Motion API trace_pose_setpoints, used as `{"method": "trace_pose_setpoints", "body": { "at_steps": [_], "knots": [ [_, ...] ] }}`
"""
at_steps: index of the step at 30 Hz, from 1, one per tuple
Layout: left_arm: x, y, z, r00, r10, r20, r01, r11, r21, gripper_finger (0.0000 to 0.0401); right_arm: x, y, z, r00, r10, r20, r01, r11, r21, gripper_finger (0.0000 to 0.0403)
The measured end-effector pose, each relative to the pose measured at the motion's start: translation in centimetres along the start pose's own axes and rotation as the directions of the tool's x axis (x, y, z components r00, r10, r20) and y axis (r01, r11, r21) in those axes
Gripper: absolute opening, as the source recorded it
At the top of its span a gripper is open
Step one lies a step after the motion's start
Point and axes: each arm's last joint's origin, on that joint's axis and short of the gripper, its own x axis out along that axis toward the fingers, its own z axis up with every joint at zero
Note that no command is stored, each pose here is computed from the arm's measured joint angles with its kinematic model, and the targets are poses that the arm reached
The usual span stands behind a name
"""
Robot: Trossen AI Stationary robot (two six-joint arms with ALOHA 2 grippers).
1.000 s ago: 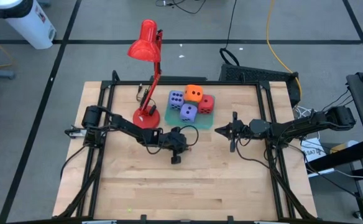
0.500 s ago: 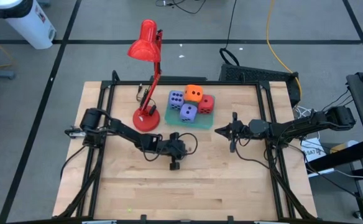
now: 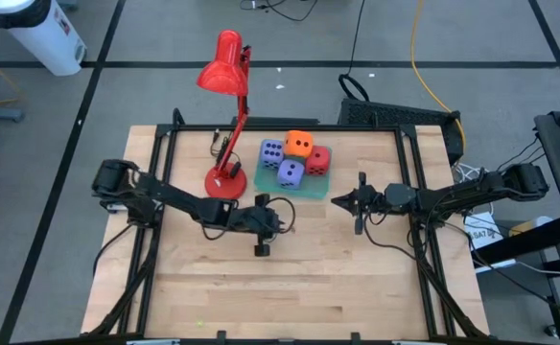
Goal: Pick & Place Dice
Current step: Put the small dark green die into the blue bin
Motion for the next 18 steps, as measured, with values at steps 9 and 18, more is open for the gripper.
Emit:
{"method": "trace_pose_setpoints", "body": {
  "at_steps": [9,18],
  "knots": [
    [-5.8,4.7,2.9,0.981,0.176,0.075,-0.177,0.984,0.001,0.0051,0.0,0.0,0.0,1.0,0.0,0.001,0.0,1.0,-0.001,0.0002],
    [-5.3,11.4,2.9,0.934,0.336,0.119,-0.329,0.942,-0.07,0.0044,0.0,0.0,0.0,1.0,0.005,0.001,-0.005,1.0,0.0,0.0002]
  ]
}}
